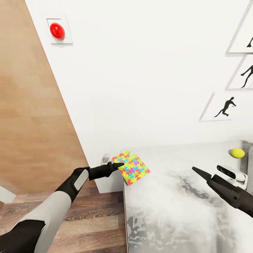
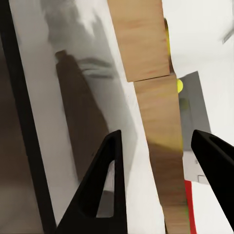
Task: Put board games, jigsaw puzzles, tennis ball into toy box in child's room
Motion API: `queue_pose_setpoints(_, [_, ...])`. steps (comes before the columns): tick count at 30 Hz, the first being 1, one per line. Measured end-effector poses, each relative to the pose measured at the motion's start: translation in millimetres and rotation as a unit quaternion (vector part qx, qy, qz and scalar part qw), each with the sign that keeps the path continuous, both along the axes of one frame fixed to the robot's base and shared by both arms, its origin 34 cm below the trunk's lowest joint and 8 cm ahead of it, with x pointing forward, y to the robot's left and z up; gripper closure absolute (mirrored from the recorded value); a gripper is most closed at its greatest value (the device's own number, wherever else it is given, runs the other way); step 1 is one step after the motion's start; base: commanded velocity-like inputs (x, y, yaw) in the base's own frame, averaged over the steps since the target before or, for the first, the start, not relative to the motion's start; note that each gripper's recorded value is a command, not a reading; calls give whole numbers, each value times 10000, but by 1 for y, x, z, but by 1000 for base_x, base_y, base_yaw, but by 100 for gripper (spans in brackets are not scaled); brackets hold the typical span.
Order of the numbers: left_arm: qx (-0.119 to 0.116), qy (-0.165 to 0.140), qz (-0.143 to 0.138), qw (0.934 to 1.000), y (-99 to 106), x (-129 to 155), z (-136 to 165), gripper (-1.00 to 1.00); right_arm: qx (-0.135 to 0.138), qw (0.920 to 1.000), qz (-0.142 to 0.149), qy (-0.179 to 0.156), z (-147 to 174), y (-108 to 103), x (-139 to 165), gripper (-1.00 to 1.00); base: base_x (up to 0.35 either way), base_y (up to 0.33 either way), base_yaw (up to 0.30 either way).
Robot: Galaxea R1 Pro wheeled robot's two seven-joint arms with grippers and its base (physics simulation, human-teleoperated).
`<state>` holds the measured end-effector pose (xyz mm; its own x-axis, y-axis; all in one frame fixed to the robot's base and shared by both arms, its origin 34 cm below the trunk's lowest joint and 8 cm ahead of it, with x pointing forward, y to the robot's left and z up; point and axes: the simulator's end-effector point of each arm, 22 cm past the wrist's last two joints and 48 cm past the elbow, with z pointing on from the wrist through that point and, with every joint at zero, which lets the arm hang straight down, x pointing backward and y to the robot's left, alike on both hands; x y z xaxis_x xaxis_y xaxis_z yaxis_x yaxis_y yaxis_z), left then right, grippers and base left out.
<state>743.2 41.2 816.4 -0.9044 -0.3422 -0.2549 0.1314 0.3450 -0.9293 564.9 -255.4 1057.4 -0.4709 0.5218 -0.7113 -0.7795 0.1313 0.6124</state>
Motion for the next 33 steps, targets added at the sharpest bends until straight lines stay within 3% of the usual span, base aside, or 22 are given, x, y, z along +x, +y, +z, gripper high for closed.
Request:
queue_pose_setpoints(28, [4,-1,0,10000,1,-1,11,100,17,10000,3,39,10,2,0,-100,0,0,0])
queue_pose_setpoints(33, [-179,-68,-52,9998,-2,-2,21,100,14,10000,0,31,11,2,0,-100,0,0,0])
